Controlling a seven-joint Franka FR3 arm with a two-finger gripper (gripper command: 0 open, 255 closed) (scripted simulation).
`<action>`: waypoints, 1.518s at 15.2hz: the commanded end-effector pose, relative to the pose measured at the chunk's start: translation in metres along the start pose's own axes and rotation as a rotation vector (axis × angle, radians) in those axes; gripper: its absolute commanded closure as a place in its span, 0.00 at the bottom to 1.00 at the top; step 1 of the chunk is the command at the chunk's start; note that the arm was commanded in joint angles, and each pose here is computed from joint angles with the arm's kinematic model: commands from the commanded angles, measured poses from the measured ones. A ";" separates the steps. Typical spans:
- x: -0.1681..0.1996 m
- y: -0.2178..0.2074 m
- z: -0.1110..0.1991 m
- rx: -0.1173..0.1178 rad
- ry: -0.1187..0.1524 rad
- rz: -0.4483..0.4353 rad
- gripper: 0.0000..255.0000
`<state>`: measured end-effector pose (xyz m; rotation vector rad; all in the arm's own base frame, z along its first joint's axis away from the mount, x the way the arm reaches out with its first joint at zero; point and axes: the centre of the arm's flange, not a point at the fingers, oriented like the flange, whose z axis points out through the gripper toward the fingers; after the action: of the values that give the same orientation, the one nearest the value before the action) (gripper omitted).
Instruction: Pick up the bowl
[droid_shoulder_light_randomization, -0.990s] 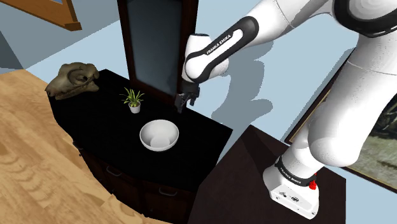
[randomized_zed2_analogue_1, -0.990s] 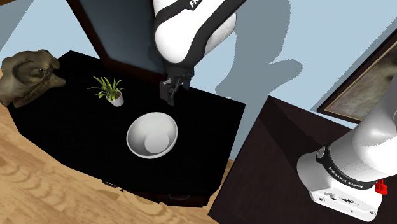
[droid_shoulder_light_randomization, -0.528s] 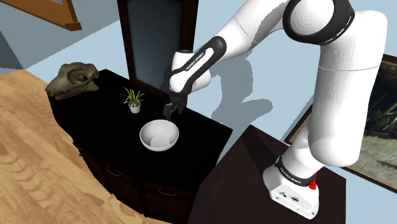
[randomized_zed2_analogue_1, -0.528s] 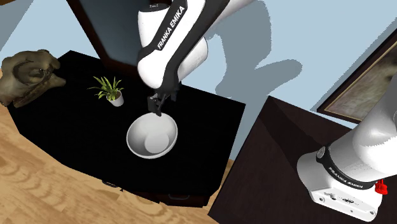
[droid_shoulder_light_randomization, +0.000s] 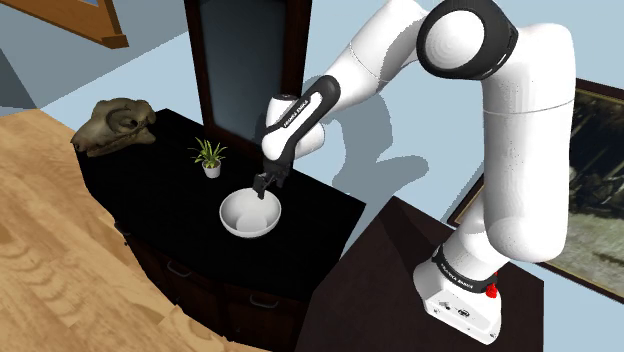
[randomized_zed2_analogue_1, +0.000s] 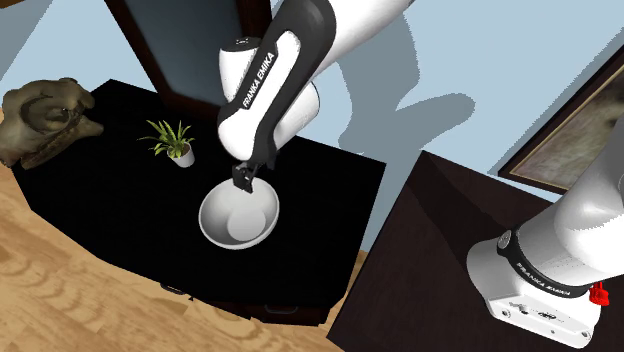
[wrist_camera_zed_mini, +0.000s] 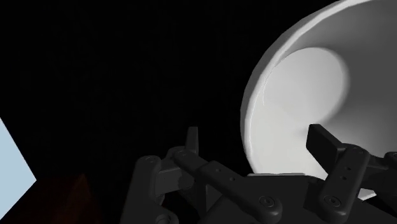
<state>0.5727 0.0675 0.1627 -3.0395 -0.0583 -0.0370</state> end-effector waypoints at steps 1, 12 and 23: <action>0.000 0.001 0.008 0.000 0.000 0.000 0.00; 0.000 0.001 0.008 0.000 0.000 0.000 1.00; 0.002 -0.005 -0.050 0.000 0.000 0.000 1.00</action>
<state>0.5729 0.0666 0.2072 -3.0398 -0.0583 -0.0367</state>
